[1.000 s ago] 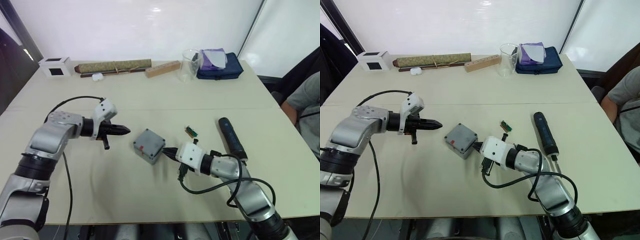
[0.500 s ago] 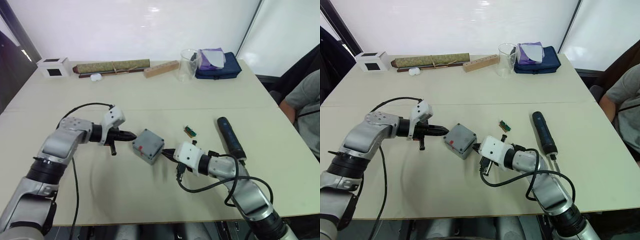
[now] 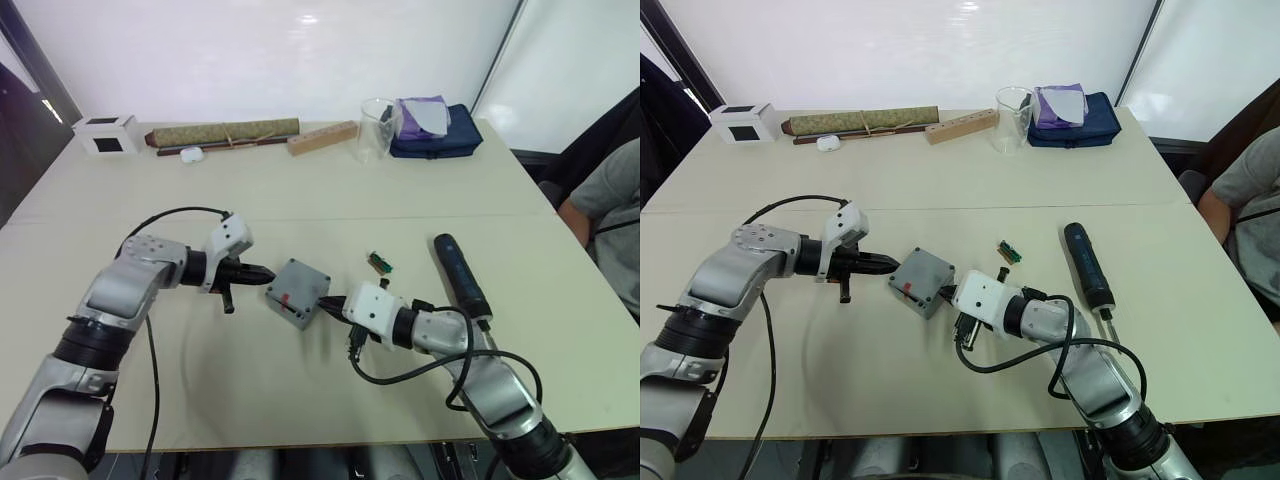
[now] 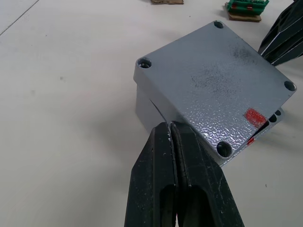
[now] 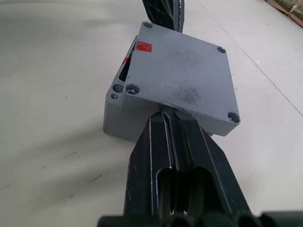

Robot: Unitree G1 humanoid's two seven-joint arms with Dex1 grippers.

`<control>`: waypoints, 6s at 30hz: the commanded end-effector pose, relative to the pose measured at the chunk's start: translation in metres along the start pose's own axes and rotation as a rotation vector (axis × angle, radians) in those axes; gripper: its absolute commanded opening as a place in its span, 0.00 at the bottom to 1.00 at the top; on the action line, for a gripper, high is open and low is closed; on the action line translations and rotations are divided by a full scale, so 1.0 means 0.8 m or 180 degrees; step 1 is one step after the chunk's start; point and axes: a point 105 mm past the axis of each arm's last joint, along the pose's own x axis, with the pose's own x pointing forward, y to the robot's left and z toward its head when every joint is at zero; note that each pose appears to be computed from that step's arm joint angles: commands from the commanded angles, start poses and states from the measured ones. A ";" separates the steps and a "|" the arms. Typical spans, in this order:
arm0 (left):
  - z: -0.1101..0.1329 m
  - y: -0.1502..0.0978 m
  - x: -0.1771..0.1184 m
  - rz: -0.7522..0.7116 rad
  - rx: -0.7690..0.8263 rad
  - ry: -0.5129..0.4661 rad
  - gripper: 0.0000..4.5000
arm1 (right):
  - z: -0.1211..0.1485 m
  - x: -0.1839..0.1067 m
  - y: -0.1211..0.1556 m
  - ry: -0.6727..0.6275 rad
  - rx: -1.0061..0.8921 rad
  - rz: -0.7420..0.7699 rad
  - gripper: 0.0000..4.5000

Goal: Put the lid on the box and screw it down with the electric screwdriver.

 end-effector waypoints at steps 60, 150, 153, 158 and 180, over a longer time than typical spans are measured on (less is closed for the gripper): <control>-0.022 0.005 0.019 0.0179 0.0177 0.0092 0.00 | -0.009 -0.001 0.002 0.0181 -0.0066 0.0284 0.01; 0.073 -0.087 -0.003 -0.0790 0.0622 -0.0426 0.00 | -0.077 -0.133 -0.040 0.0558 0.1355 -0.1222 0.70; 0.072 -0.086 -0.003 -0.0772 0.0614 -0.0422 0.00 | -0.077 -0.130 -0.041 0.0550 0.1344 -0.1211 0.70; 0.071 -0.084 -0.004 -0.0741 0.0602 -0.0425 0.00 | -0.080 -0.127 -0.041 0.0543 0.1353 -0.1200 0.70; 0.065 -0.074 -0.004 -0.0584 0.0580 -0.0401 0.00 | -0.069 -0.125 -0.045 0.0413 0.1334 -0.1209 0.00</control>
